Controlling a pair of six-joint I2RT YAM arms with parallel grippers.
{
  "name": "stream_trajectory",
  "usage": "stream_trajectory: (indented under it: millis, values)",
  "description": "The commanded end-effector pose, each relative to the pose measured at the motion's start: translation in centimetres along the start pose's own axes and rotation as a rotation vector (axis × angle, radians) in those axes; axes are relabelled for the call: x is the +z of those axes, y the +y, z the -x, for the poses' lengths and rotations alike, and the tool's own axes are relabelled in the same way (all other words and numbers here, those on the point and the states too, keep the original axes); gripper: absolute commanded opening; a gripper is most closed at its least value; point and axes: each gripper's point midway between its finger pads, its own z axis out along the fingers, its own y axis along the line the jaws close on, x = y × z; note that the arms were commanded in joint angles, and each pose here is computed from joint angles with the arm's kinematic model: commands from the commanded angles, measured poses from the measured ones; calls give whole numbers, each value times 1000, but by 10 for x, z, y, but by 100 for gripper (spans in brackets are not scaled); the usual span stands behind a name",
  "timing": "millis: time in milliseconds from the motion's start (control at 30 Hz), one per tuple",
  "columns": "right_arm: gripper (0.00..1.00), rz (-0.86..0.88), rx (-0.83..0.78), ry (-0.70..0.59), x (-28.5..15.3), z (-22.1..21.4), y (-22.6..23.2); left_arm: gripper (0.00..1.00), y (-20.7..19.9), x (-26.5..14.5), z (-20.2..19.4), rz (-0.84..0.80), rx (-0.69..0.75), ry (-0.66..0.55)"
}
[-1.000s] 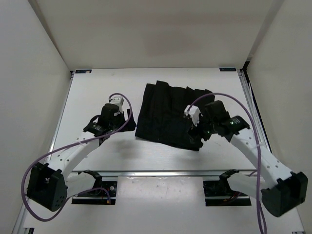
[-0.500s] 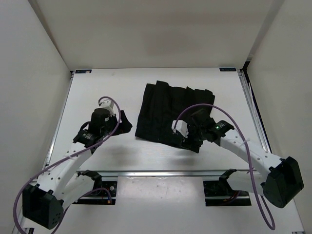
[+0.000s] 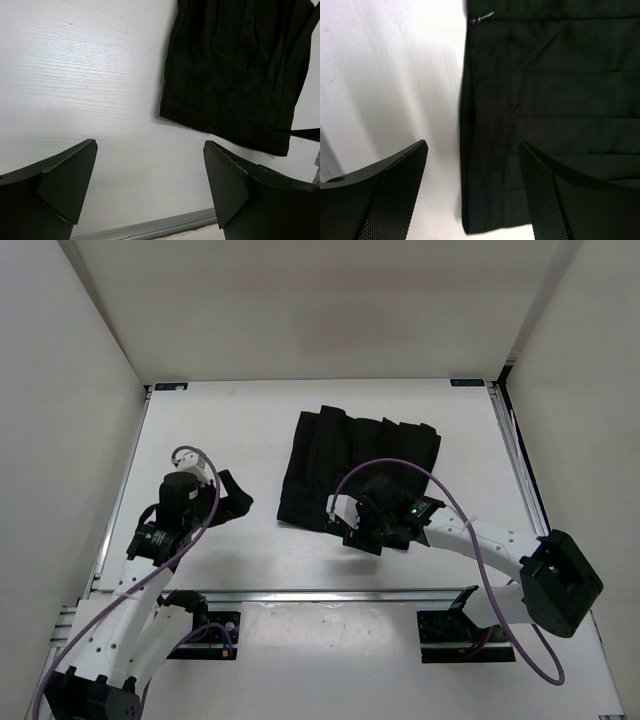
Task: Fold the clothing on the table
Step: Fold the skirt
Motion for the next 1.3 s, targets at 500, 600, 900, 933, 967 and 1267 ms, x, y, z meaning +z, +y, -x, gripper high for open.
stream_trajectory:
  millis: [500,600,900,933,967,1267]
  values:
    - [61,-226,-51,14,41,0,-33,99,13,-10,4,-16,-4,-14]
    - [59,-238,-50,37,42,-8,-36,99,16,-9,2,-15,-5,-11]
    - [57,-315,-63,72,40,-25,-45,98,18,-10,3,-15,-7,-19]
    - [62,-311,-68,67,40,-24,-43,99,17,-12,3,-20,0,-27]
    - [65,-312,-64,74,38,-27,-42,98,18,-11,2,-19,-9,-19]
    - [69,-319,-28,132,29,-59,-30,99,20,-11,4,-21,-21,-36]
